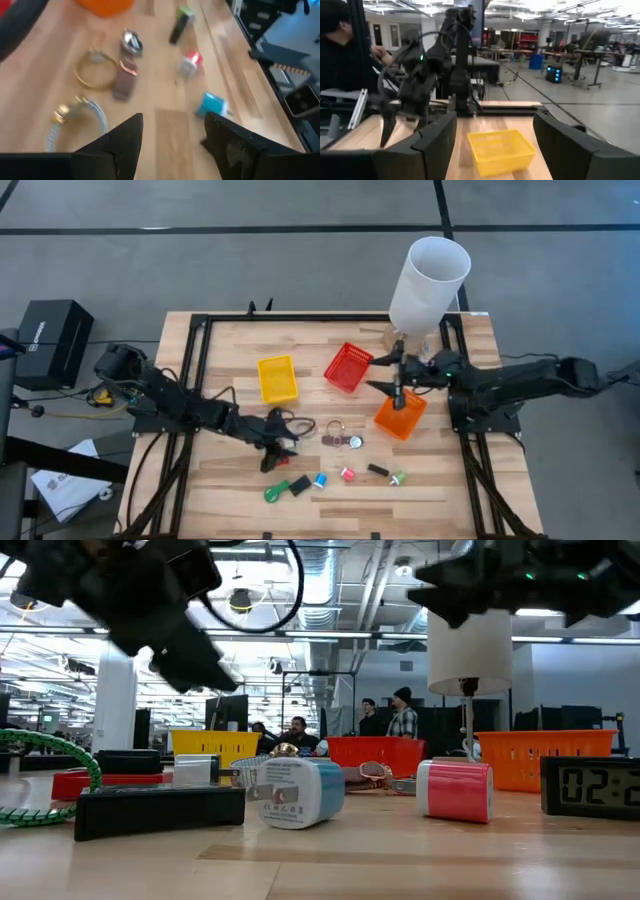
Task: Pick & Place Office items
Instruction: Put the white adapter into the yellow basket
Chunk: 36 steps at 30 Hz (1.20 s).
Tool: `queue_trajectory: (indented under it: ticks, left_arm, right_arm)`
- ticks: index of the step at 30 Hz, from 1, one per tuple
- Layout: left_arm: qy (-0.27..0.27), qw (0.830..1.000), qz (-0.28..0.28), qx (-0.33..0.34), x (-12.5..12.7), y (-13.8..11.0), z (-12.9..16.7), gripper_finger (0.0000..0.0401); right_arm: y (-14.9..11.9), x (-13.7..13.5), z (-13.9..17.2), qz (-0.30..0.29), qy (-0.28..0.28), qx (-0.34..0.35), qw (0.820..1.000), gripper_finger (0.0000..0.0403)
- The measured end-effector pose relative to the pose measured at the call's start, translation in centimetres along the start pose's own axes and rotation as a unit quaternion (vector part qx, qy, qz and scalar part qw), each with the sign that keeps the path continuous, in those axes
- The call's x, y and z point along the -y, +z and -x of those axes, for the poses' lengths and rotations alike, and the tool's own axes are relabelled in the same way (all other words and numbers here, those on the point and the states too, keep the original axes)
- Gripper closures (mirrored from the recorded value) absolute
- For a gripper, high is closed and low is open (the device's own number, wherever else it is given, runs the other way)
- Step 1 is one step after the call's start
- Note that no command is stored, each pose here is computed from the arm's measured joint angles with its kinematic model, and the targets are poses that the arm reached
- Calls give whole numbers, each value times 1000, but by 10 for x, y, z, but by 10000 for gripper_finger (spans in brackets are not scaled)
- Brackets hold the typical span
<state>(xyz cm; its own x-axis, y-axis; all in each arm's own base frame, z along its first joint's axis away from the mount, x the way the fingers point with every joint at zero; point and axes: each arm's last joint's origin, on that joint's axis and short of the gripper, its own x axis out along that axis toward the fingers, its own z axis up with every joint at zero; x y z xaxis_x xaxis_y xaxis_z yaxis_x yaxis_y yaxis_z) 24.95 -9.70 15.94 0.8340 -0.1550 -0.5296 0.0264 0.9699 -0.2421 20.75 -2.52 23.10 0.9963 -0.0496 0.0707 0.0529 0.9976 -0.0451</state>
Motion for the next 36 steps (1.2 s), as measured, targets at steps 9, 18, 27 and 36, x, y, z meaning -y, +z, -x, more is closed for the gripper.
queue_trajectory:
  ticks: [9, 18, 27, 36]
  left_arm:
    - [82, 984, -25, -155, 4, 21, -4, 190]
    - [118, 974, -19, -193, -11, 8, -26, 196]
    - [125, 967, -17, -220, -16, -3, -36, 202]
    - [128, 967, -15, -219, -20, -4, -35, 245]
  right_arm:
    - [0, -3, -59, 24, 17, -48, 998, 147]
    - [-20, 0, -106, 77, 30, -138, 987, 147]
    - [-20, 5, -141, 111, 43, -203, 972, 147]
    - [-5, 26, -148, 97, 29, -289, 952, 147]
